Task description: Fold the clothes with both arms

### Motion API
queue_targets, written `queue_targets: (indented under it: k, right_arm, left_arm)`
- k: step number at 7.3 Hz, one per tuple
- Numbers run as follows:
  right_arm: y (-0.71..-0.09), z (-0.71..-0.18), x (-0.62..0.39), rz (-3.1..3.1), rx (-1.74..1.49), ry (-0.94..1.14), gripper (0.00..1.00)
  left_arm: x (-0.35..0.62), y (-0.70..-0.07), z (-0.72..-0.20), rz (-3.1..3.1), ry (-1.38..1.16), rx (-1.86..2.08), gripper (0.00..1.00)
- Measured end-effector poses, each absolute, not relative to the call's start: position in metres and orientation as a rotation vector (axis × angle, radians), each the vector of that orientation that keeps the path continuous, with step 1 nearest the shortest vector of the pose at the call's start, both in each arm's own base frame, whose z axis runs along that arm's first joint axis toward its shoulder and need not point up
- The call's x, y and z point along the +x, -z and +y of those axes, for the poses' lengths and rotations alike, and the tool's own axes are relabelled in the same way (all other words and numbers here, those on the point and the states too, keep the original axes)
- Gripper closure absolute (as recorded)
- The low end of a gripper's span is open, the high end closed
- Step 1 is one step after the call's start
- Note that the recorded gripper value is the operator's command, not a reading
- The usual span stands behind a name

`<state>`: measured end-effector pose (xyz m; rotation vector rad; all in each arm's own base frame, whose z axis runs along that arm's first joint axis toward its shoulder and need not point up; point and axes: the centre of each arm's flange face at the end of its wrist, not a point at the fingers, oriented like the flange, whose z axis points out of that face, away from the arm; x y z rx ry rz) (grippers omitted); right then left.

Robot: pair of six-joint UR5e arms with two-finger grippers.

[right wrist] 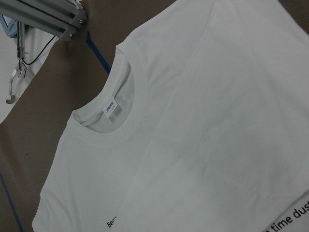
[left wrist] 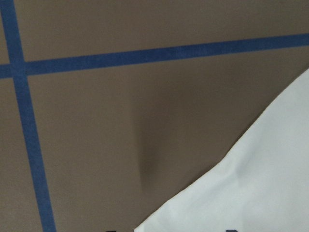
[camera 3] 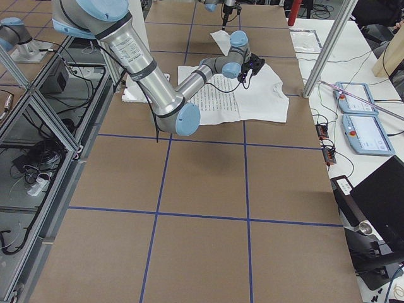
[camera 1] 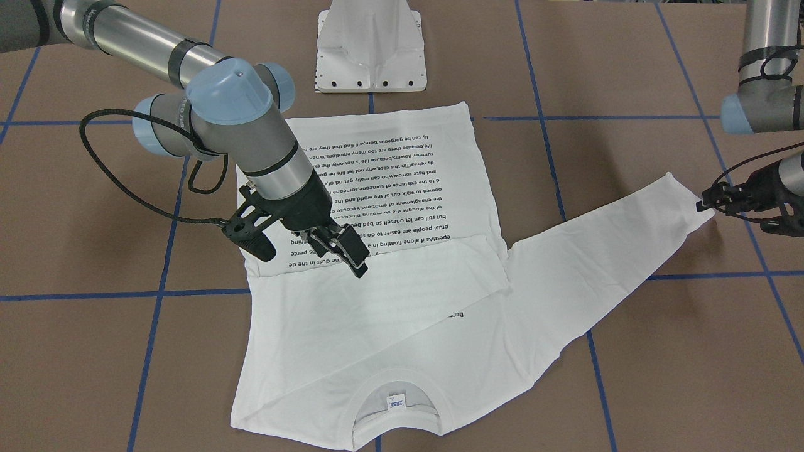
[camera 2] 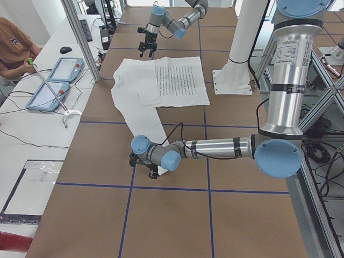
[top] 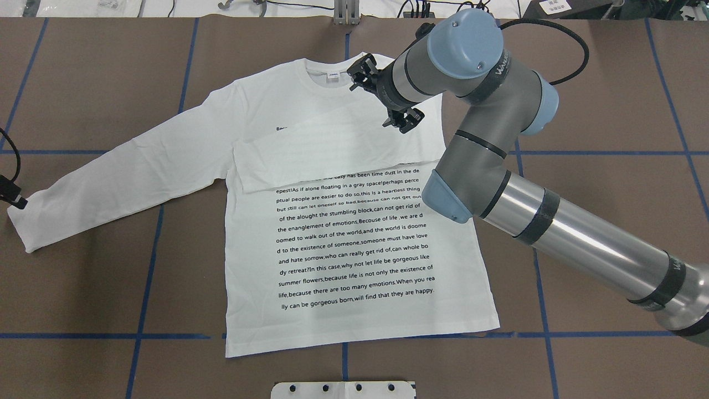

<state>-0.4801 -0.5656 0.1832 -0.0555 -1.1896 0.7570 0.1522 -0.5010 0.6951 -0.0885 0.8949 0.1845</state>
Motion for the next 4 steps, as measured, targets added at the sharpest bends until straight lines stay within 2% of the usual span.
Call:
queue_targets:
  k: [1, 2, 4]
  right_arm:
    - [-0.1841, -0.5655, -0.4800, -1.189, -0.056, -0.757, 0.00]
    - [-0.1853, -0.5655, -0.4800, -1.187, -0.056, -0.757, 0.00]
    - [-0.1859, -0.5654, -0.4799, -1.187, -0.057, -0.759, 0.00]
  left_arm:
    - [0.1571, -0.6971, -0.4989, 0.892, -0.192, -0.096, 0.33]
    - [0.1593, -0.6990, -0.4977, 0.890, -0.195, -0.102, 0.39]
    - [0.1604, -0.7026, -0.4961, 0.888, -0.194, -0.110, 0.58]
